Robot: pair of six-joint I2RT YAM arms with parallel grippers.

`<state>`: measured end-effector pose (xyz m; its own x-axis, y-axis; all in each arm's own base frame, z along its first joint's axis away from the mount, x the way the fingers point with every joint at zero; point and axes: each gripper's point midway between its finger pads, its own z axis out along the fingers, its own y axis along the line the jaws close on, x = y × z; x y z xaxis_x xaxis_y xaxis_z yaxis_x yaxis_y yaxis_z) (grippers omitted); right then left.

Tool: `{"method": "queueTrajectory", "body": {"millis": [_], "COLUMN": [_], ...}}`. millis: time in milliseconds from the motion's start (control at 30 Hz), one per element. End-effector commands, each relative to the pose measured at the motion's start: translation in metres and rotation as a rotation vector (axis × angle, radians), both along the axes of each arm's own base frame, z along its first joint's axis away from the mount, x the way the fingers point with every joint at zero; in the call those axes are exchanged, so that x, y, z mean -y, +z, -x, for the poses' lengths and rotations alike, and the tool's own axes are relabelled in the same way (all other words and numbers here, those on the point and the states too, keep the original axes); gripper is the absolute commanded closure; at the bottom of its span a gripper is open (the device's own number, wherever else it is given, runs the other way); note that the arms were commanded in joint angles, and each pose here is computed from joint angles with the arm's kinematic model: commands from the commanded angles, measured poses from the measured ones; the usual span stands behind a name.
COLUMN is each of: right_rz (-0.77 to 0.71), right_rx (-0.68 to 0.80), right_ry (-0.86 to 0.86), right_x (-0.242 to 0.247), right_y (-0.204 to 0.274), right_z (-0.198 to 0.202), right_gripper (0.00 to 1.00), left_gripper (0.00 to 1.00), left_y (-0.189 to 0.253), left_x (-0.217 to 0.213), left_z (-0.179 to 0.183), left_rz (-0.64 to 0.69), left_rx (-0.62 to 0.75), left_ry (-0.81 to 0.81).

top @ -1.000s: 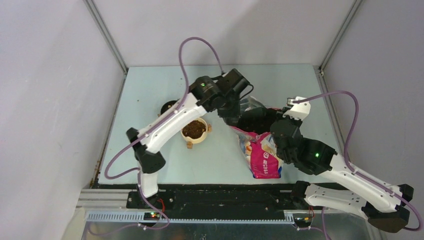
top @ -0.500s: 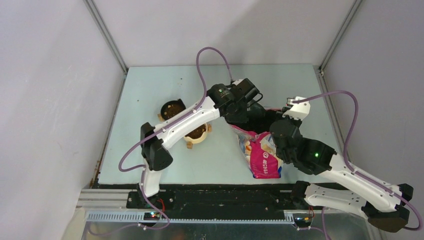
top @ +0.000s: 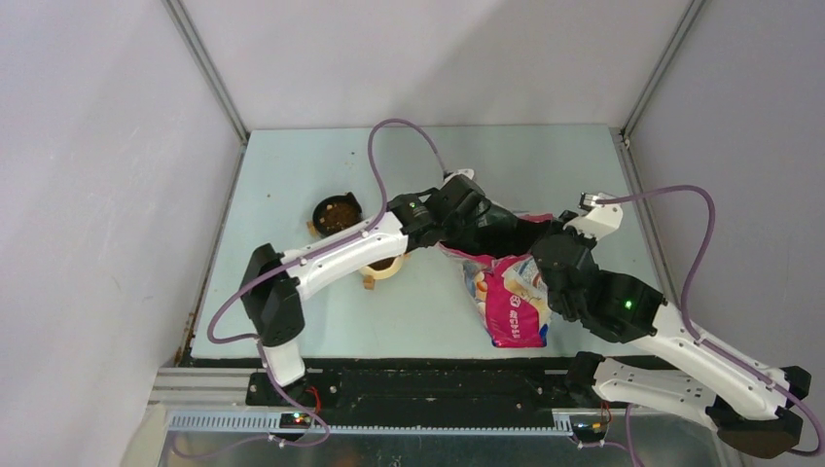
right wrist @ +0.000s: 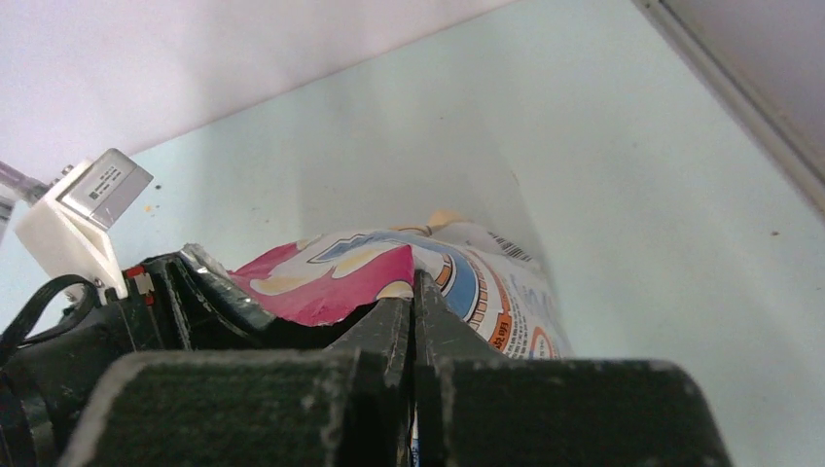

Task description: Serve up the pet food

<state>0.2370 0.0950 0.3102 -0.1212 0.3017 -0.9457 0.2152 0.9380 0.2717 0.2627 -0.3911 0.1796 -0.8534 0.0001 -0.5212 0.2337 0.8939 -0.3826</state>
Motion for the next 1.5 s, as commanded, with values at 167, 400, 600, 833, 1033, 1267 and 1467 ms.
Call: {"method": "queueTrajectory", "body": {"millis": [167, 400, 600, 833, 1033, 1267, 1467], "right_rz": [-0.061, -0.045, -0.039, -0.046, -0.064, -0.097, -0.116], "right_rx": [0.016, 0.024, 0.008, 0.021, 0.017, 0.051, 0.083], "right_ry": [-0.044, -0.017, -0.03, -0.027, 0.063, 0.154, 0.18], "right_x": [0.031, 0.03, 0.028, 0.025, 0.007, -0.011, -0.009], "right_y": [-0.002, -0.004, -0.008, -0.004, -0.001, 0.013, 0.023], "right_z": [0.016, 0.015, 0.009, 0.006, 0.003, 0.001, 0.005], "right_gripper": [1.0, 1.0, 1.0, 1.0, 1.0, 1.0, 1.0], "left_gripper": [1.0, 1.0, 1.0, 1.0, 1.0, 1.0, 1.0], "left_y": [0.046, 0.074, 0.098, 0.113, 0.116, 0.107, 0.11], "left_x": [0.059, 0.047, 0.026, -0.013, -0.043, -0.053, -0.062], "left_z": [0.028, 0.046, 0.055, 0.063, 0.065, 0.066, 0.068], "left_rz": [0.592, 0.683, 0.725, 0.675, 0.651, 0.65, 0.695], "left_rx": [-0.135, -0.123, -0.048, 0.035, 0.083, 0.069, 0.094], "left_ry": [-0.142, -0.191, -0.191, -0.13, -0.061, -0.035, -0.027]}}
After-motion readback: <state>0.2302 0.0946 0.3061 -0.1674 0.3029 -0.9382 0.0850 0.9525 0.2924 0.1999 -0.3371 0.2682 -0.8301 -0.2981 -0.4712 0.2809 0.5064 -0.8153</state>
